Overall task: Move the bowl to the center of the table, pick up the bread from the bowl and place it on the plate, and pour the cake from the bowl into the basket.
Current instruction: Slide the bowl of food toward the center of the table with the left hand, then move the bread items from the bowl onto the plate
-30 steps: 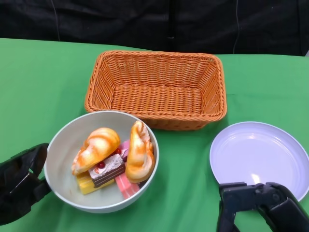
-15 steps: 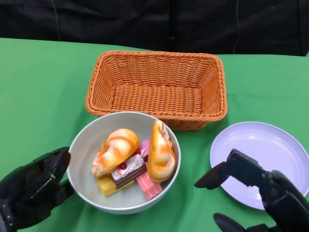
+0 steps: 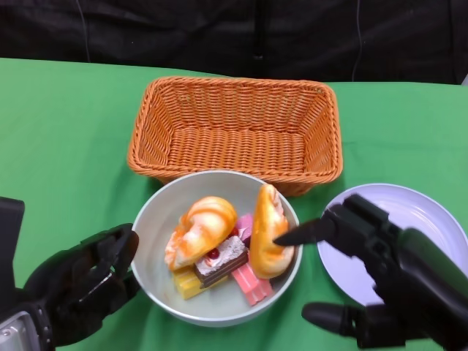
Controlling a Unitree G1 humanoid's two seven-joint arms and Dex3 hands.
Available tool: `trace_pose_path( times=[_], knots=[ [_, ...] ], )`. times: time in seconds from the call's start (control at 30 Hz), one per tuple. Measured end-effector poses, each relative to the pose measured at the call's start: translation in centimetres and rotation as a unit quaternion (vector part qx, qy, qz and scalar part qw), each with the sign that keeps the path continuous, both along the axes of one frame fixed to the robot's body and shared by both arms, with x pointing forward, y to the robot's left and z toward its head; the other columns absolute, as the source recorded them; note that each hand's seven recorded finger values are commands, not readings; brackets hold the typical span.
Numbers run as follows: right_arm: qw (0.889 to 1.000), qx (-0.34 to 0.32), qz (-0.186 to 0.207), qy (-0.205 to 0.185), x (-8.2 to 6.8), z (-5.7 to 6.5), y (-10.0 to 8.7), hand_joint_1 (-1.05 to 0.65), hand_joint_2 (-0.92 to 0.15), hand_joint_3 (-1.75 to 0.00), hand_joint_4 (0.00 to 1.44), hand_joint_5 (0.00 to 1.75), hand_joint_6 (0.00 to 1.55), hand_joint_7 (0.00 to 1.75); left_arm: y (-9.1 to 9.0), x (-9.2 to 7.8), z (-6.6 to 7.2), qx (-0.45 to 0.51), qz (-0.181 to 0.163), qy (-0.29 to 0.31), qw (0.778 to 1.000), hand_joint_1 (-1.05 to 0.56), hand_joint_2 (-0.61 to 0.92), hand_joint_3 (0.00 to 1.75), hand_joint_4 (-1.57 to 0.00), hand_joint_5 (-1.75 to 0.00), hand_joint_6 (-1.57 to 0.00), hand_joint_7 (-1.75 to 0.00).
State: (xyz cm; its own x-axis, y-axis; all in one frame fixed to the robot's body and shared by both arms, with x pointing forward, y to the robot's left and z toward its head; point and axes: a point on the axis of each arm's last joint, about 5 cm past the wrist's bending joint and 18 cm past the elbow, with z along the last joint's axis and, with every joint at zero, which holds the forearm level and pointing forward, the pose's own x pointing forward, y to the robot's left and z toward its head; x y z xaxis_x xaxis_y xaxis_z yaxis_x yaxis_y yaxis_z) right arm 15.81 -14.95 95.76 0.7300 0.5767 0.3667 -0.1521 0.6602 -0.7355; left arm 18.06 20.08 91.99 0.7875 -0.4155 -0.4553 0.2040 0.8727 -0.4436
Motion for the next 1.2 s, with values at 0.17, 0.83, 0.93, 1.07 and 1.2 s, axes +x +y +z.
trace_pose_path(
  times=[0.17, 0.83, 0.93, 1.07, 1.2],
  knots=[
    [1.000, -0.020, -0.003, -0.017, 1.1, 0.6, 0.7, -0.50, -0.78, -0.11, 0.00, 1.03, 0.00, 0.92, -0.5, -0.1, 0.1, 0.002, -0.009, -0.001, 1.000, -0.65, 0.92, 0.62, 0.00, 0.00, 0.00, 0.00],
    [0.994, -0.105, -0.036, 0.002, 3.3, -1.3, 1.9, -0.54, -0.90, -0.01, 0.00, 0.80, 0.05, 0.63, -1.4, -0.6, -0.1, 0.044, -0.021, -0.012, 0.999, -0.65, 0.92, 0.57, -0.06, -0.03, -0.04, -0.02],
    [0.991, -0.120, -0.048, 0.009, 3.7, -1.9, 1.8, -0.55, -0.91, -0.01, 0.00, 0.80, 0.11, 0.53, -1.5, -0.7, -0.1, 0.084, -0.014, -0.018, 0.996, -0.65, 0.92, 0.58, -0.08, -0.04, -0.05, -0.02],
    [0.988, -0.138, -0.063, 0.011, 4.4, -2.7, 1.6, -0.53, -0.92, 0.00, 0.00, 0.78, 0.15, 0.45, -1.4, -0.8, 0.0, 0.128, -0.007, -0.041, 0.991, -0.62, 0.92, 0.61, -0.08, -0.04, -0.03, 0.00],
    [0.986, -0.152, -0.067, 0.010, 4.7, -3.2, 1.8, -0.54, -0.91, 0.00, 0.00, 0.79, 0.18, 0.39, -1.3, -0.8, 0.0, 0.143, -0.003, -0.051, 0.988, -0.60, 0.92, 0.63, -0.08, -0.04, -0.03, 0.00]
  ],
)
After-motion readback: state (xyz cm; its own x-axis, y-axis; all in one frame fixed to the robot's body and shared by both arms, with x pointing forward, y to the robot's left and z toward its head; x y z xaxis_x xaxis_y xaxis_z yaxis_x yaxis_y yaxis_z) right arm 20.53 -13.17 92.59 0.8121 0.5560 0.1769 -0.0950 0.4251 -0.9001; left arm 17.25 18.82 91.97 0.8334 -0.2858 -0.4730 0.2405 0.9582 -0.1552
